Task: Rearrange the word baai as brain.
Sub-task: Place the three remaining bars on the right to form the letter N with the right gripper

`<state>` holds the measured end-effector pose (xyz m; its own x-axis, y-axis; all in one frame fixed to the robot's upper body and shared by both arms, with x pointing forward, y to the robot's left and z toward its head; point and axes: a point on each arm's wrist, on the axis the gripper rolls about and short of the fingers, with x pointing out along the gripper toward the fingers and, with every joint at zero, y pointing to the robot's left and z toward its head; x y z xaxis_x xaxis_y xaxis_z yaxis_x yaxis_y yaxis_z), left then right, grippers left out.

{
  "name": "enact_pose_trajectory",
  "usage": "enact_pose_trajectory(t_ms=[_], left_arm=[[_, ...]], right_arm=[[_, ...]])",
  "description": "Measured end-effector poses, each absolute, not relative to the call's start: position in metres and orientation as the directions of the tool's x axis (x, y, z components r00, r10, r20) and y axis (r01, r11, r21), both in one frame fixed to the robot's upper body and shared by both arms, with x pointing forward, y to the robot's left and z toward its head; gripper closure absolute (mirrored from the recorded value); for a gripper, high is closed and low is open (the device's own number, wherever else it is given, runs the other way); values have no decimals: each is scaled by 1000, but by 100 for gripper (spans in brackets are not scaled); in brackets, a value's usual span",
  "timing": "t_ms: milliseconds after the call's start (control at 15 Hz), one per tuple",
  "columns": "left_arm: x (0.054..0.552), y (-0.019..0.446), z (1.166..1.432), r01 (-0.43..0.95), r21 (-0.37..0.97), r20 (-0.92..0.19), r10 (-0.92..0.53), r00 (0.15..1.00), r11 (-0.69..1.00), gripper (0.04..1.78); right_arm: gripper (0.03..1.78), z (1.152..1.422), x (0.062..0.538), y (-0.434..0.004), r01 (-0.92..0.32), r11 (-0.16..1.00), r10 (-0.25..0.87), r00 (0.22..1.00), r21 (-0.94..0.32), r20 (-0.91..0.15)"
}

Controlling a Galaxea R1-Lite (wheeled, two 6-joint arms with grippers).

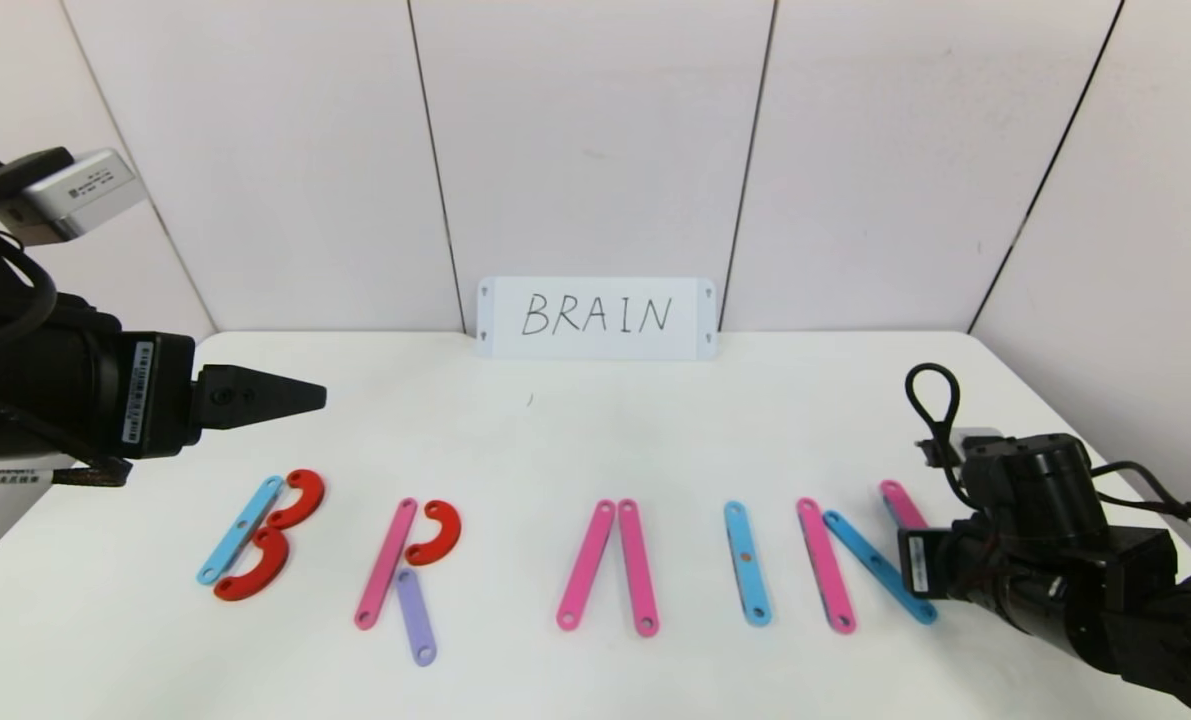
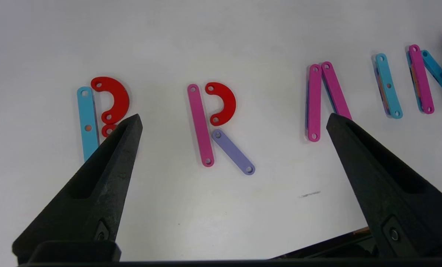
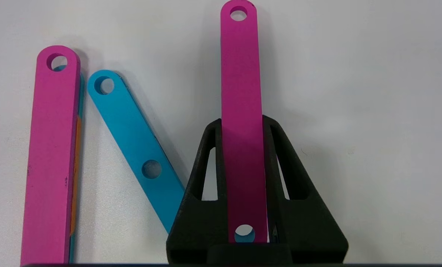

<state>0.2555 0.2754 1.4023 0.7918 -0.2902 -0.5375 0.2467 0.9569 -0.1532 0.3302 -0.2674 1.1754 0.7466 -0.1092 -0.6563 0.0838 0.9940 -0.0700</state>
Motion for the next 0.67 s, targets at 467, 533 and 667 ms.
enact_pose_trajectory(t_ms=[467,533,667], left_arm=[[255,275,1402,247,-153,-537,-290,792,957,8],[255,275,1402,247,-153,-537,-290,792,957,8],[255,275,1403,247,-153,-536,-291,793,957,8]], right_arm=[[151,1174,328,-268,83,994,-110,742,-73,-661],[151,1174,328,-268,82,994,-110,741,-74,-662],[151,1172,326,-268,79,994,-109,737,-76,-666]])
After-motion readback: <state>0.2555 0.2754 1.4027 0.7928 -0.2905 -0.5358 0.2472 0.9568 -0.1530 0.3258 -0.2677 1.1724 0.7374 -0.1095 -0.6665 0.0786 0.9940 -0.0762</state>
